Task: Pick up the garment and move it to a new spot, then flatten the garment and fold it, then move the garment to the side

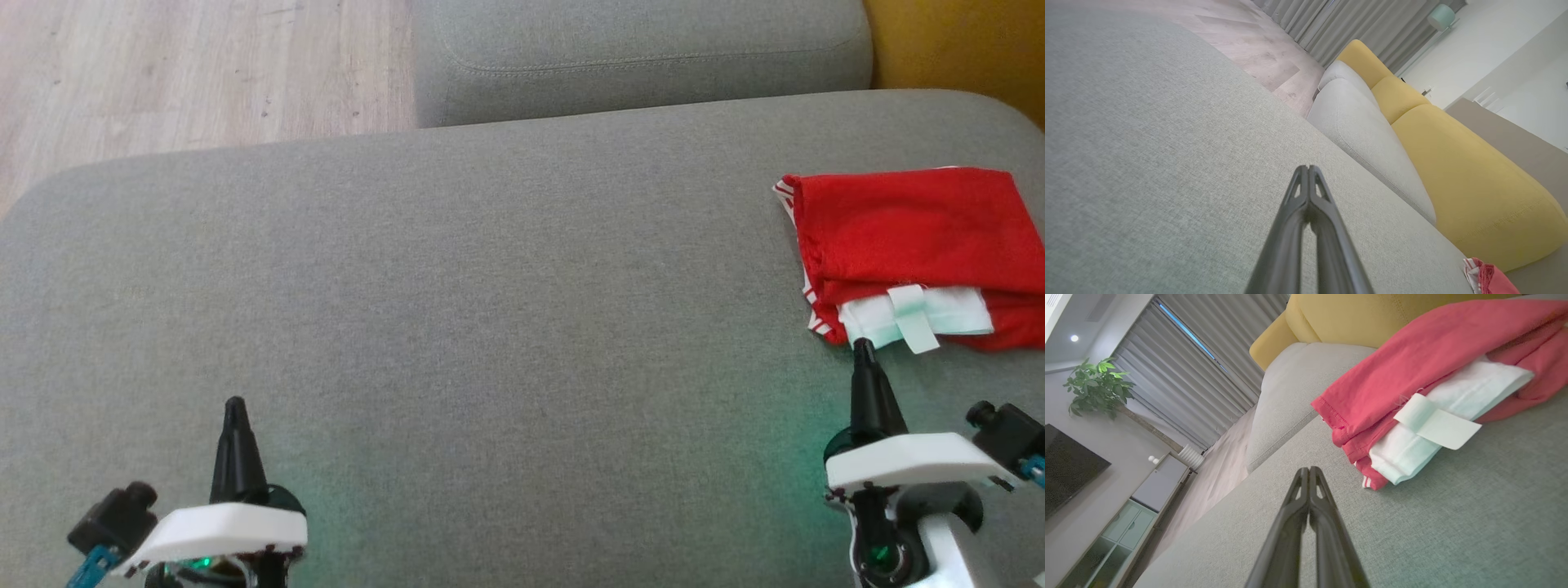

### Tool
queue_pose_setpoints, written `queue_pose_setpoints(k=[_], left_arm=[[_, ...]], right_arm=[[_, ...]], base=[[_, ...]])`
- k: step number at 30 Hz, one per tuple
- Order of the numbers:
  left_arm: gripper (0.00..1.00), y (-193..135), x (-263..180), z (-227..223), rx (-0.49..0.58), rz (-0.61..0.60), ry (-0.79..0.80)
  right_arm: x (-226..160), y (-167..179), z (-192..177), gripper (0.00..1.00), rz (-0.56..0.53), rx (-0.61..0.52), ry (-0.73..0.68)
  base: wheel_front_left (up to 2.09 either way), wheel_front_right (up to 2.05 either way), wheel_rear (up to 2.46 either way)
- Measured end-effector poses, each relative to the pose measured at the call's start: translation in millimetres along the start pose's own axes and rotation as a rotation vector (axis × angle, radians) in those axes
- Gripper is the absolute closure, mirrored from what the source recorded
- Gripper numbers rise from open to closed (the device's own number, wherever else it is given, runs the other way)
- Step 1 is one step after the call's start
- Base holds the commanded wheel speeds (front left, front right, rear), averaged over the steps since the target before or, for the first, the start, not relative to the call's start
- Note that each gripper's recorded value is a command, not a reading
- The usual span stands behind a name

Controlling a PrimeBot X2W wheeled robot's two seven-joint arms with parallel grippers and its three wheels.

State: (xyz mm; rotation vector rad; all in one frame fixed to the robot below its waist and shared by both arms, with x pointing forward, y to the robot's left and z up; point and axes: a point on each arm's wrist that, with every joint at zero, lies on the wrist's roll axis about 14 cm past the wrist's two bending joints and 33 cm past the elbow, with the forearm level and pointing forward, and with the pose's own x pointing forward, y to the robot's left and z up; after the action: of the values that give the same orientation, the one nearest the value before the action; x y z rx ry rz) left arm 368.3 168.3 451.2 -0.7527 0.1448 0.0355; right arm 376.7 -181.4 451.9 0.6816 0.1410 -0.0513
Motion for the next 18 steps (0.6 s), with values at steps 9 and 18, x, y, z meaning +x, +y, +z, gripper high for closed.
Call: queue_pose_setpoints(k=[9, 18], left_arm=[[1.00, 4.1, -0.2, 3.5, -0.090, 0.018, -0.002], [1.00, 5.7, -0.2, 5.2, -0.179, 0.026, 0.000]], right_arm=[[0.4, -0.7, 4.5, 1.00, -0.007, 0.097, -0.008], [0.5, -3.1, 8.1, 1.00, -0.017, 0.196, -0.011]], base=[[0.00, 0.00, 0.00], [0.00, 0.00, 0.00]])
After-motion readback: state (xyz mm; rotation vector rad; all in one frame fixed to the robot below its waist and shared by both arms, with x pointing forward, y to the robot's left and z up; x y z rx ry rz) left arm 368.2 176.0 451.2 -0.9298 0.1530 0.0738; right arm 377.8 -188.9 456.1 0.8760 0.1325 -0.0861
